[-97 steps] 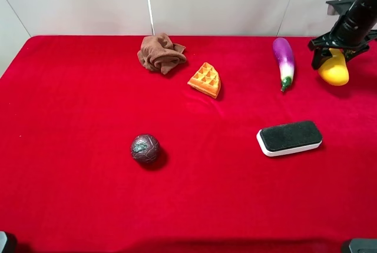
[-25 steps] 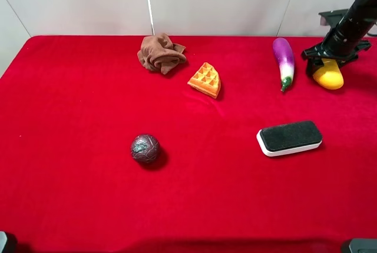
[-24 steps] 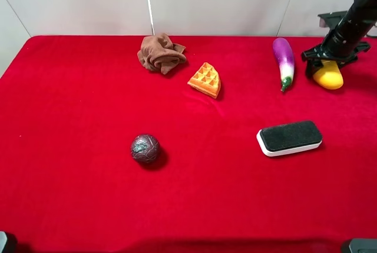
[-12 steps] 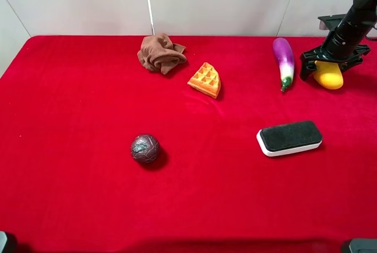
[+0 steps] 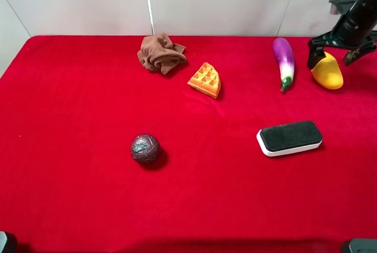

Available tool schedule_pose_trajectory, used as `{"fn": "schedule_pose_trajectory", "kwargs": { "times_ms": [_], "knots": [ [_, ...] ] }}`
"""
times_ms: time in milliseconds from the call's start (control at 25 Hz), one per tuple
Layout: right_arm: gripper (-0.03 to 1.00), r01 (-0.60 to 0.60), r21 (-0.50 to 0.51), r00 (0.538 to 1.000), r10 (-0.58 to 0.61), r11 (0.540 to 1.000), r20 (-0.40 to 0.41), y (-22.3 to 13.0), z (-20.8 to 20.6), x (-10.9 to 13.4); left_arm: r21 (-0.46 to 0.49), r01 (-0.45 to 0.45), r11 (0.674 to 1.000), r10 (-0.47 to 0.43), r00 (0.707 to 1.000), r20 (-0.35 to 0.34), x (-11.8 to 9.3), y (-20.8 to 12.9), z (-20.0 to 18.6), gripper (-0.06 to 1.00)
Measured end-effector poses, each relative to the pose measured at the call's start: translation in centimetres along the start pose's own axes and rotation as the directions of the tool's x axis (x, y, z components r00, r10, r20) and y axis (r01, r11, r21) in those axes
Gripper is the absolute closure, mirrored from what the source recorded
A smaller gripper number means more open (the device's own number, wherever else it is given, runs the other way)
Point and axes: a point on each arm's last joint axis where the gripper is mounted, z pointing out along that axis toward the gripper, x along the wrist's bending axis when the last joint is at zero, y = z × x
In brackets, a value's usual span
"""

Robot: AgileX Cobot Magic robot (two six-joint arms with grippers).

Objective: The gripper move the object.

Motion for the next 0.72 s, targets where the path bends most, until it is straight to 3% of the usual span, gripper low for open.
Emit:
{"fn": "schedule_pose_trajectory", "kwargs": {
  "times_ms": [440, 720],
  "knots": [
    [0.27, -0.012, -0.074, 1.000, 0.012, 0.997, -0.005, -1.2, -10.1, 0.4, 0.000, 0.000, 1.000, 0.000, 1.000, 0.000, 0.0, 0.0, 0.0, -0.03],
    [0.27, 0.007, -0.105, 1.000, -0.010, 0.994, -0.027, -3.7, -17.3, 2.1, 0.000, 0.000, 1.000, 0.000, 1.000, 0.000, 0.0, 0.0, 0.0, -0.03]
  ]
}}
